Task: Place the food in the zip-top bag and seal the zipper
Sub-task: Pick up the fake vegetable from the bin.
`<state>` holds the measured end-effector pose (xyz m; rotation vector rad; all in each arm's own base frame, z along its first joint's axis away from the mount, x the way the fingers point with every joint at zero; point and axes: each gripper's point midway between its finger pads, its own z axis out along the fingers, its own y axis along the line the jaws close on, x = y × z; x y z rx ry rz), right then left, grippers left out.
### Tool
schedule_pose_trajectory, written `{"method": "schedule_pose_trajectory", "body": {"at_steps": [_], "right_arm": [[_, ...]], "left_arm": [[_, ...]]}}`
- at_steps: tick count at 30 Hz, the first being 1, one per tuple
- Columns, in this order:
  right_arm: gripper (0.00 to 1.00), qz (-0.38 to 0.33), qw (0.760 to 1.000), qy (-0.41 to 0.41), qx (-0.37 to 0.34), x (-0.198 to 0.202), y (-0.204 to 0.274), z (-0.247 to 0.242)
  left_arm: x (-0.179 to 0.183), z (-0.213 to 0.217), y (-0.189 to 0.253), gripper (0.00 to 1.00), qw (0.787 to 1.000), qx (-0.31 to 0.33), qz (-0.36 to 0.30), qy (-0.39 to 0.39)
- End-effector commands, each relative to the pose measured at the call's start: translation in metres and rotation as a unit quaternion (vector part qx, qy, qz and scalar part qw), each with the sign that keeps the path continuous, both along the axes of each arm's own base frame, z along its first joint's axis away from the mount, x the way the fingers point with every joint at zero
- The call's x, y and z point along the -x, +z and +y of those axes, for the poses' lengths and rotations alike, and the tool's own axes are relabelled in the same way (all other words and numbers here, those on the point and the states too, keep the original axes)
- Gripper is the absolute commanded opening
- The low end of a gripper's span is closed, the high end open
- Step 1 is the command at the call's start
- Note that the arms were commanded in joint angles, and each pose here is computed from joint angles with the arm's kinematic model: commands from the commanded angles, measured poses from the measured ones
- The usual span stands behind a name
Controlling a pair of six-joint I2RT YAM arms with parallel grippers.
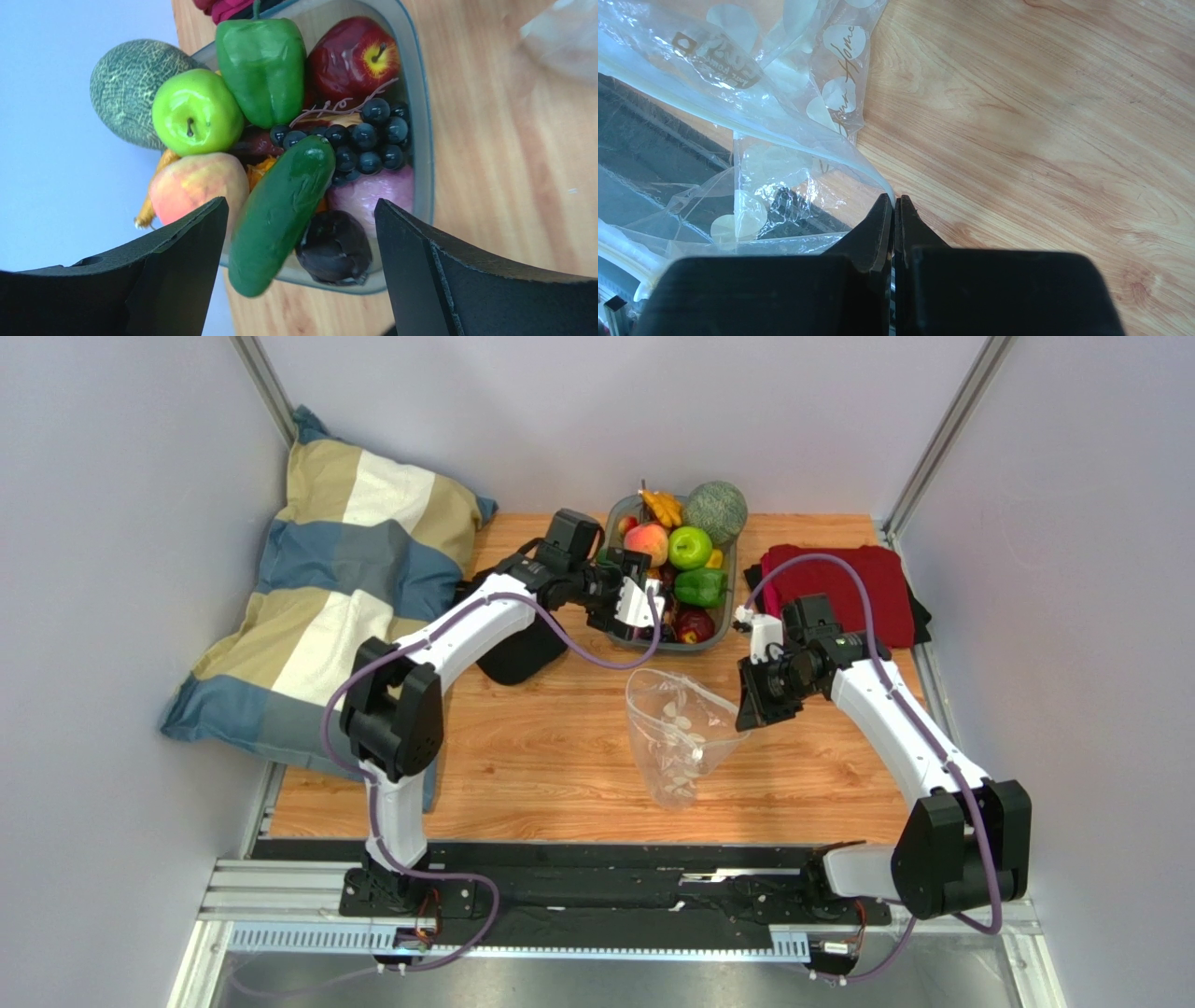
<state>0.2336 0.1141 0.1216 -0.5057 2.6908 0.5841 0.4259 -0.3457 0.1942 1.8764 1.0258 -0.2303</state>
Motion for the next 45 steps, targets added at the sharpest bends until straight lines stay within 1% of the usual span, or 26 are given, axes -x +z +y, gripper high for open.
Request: {"method": "schedule_pose_trajectory", "body": {"at_steps": [1, 3, 4, 9, 12, 15, 16, 18, 23, 26, 27, 29, 30, 31, 32, 33, 36, 37, 39, 40, 41, 42, 43, 44, 45], "right_arm": [[0.0, -0.015, 1.0, -0.006, -0.006, -0.007, 0.002, 0.0], [0.0, -0.016, 1.0, -0.006, -0.007, -0.007, 0.004, 0.0], [0.0, -0.014, 1.0, -0.007, -0.006, -0.007, 0.003, -0.001], [0.0, -0.015, 1.0, -0.005, -0.011, -0.008, 0.006, 0.001], [0.0, -0.012, 1.0, -0.004, -0.013, -0.009, 0.006, 0.002], [0.0, -0.005, 1.0, -0.004, -0.014, -0.008, 0.004, 0.003], [0.0, -0.003, 1.0, -0.004, -0.014, -0.007, 0.003, 0.003], [0.0, -0.001, 1.0, -0.005, -0.016, -0.007, 0.002, 0.003], [0.0, 0.002, 1.0, -0.005, -0.013, -0.007, 0.0, 0.003], [0.0, 0.003, 1.0, -0.006, -0.013, -0.008, 0.0, 0.003], [0.0, 0.003, 1.0, -0.006, -0.012, -0.008, 0.0, 0.002], [0.0, 0.004, 1.0, -0.007, -0.014, -0.009, 0.0, 0.003], [0.0, 0.003, 1.0, -0.007, -0.014, -0.009, 0.001, 0.003], [0.0, 0.003, 1.0, -0.007, -0.014, -0.01, 0.001, 0.002], [0.0, 0.002, 1.0, -0.006, -0.013, -0.01, 0.001, 0.003], [0.0, 0.002, 1.0, -0.006, -0.015, -0.01, 0.002, 0.003], [0.0, -0.001, 1.0, -0.005, -0.021, -0.011, 0.005, 0.005], [0.0, -0.002, 1.0, -0.005, -0.025, -0.012, 0.006, 0.007], [0.0, -0.002, 1.0, -0.007, -0.028, -0.013, 0.006, 0.007], [0.0, -0.004, 0.999, -0.005, -0.032, -0.014, 0.008, 0.009], [0.0, -0.003, 0.999, -0.007, -0.034, -0.014, 0.008, 0.01], [0.0, -0.005, 0.999, -0.008, -0.035, -0.015, 0.008, 0.01], [0.0, -0.006, 0.999, -0.009, -0.035, -0.016, 0.008, 0.01], [0.0, -0.008, 0.999, -0.011, -0.037, -0.017, 0.01, 0.01], [0.0, -0.011, 0.999, -0.011, -0.038, -0.017, 0.011, 0.011]], "left_arm": [[-0.011, -0.017, 0.013, 0.85, 0.992, -0.006, -0.094, -0.084], [-0.017, -0.019, 0.002, 0.85, 0.991, -0.016, -0.101, -0.089], [-0.022, -0.02, 0.001, 0.83, 0.99, -0.017, -0.108, -0.085], [-0.029, -0.023, -0.011, 0.81, 0.987, -0.024, -0.125, -0.093], [-0.033, -0.026, -0.016, 0.77, 0.984, -0.024, -0.145, -0.101], [-0.037, -0.029, -0.017, 0.71, 0.978, -0.019, -0.178, -0.108], [-0.039, -0.03, -0.016, 0.67, 0.976, -0.018, -0.187, -0.108], [-0.042, -0.032, -0.018, 0.64, 0.976, -0.018, -0.189, -0.108], [-0.044, -0.031, -0.023, 0.62, 0.974, -0.031, -0.192, -0.115], [-0.042, -0.031, -0.026, 0.58, 0.973, -0.037, -0.192, -0.124], [-0.041, -0.032, -0.028, 0.53, 0.973, -0.039, -0.19, -0.127], [-0.04, -0.032, -0.027, 0.48, 0.972, -0.04, -0.191, -0.128], [-0.039, -0.031, -0.027, 0.4, 0.973, -0.039, -0.19, -0.128], [-0.039, -0.031, -0.025, 0.36, 0.972, -0.037, -0.192, -0.128], [-0.038, -0.032, -0.014, 0.33, 0.971, -0.03, -0.201, -0.128], [-0.034, -0.031, -0.013, 0.26, 0.971, -0.024, -0.199, -0.13], [-0.021, -0.028, 0.014, 0.17, 0.97, -0.007, -0.205, -0.132], [-0.015, -0.026, 0.033, 0.16, 0.968, 0.002, -0.215, -0.132], [-0.007, -0.022, 0.048, 0.12, 0.969, 0.012, -0.21, -0.13], [-0.002, -0.02, 0.066, 0.11, 0.967, 0.018, -0.22, -0.129], [0.003, -0.017, 0.073, 0.07, 0.967, 0.02, -0.218, -0.129], [0.006, -0.016, 0.081, 0.06, 0.967, 0.026, -0.219, -0.126], [0.013, -0.013, 0.102, 0.05, 0.965, 0.038, -0.23, -0.122], [0.019, -0.012, 0.114, 0.03, 0.964, 0.05, -0.229, -0.123], [0.024, -0.01, 0.123, 0.01, 0.97, 0.066, -0.209, -0.11]]}}
